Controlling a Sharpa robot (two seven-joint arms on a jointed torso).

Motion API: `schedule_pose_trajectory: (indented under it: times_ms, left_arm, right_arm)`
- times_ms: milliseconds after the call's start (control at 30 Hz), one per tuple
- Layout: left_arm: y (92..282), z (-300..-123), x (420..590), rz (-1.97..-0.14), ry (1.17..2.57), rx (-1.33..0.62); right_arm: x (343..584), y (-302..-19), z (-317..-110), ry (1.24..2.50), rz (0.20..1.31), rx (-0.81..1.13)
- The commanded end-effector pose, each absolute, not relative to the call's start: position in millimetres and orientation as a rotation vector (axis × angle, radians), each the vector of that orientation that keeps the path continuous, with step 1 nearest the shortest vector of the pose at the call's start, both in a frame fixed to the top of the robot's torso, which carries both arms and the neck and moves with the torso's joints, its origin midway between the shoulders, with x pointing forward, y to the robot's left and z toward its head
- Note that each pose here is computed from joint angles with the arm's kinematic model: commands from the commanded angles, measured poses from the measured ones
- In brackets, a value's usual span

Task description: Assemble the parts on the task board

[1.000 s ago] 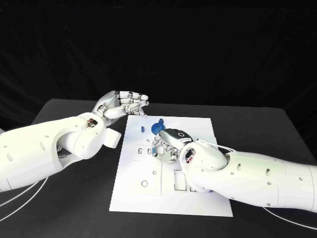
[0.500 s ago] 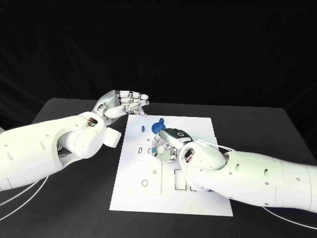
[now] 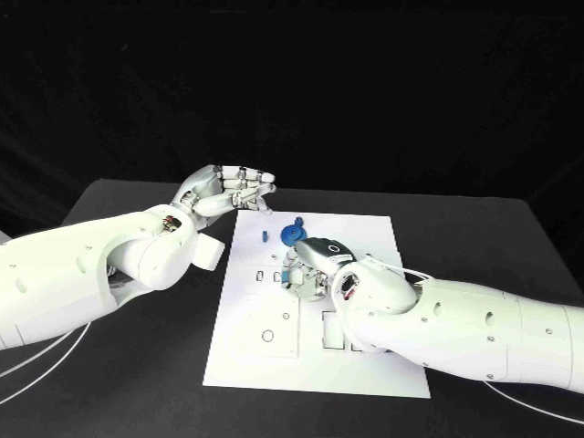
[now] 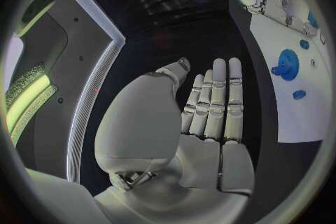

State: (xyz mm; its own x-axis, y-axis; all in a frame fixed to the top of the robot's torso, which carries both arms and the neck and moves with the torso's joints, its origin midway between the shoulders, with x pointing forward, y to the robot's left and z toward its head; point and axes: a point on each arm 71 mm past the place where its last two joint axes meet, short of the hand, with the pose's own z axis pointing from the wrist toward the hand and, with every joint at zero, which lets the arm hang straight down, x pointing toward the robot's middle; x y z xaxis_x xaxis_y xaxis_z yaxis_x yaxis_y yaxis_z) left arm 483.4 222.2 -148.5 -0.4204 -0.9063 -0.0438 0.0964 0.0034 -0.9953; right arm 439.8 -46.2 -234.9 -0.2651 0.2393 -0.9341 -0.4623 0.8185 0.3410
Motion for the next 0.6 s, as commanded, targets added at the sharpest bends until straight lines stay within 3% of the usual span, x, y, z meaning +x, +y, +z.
schedule_pose_trajectory:
  times_ms: [33, 600]
  left_arm:
    - [220.9, -147.9, 483.0, -1.561, 1.464, -0.871]
    - [221.6, -148.8, 483.4, -1.558, 1.474, -0.875]
  right_arm:
    - [438.3, -44.7, -237.2, 1.723, 0.669, -0.213]
    - [435.4, -43.5, -232.7, 1.664, 0.699, -0.211]
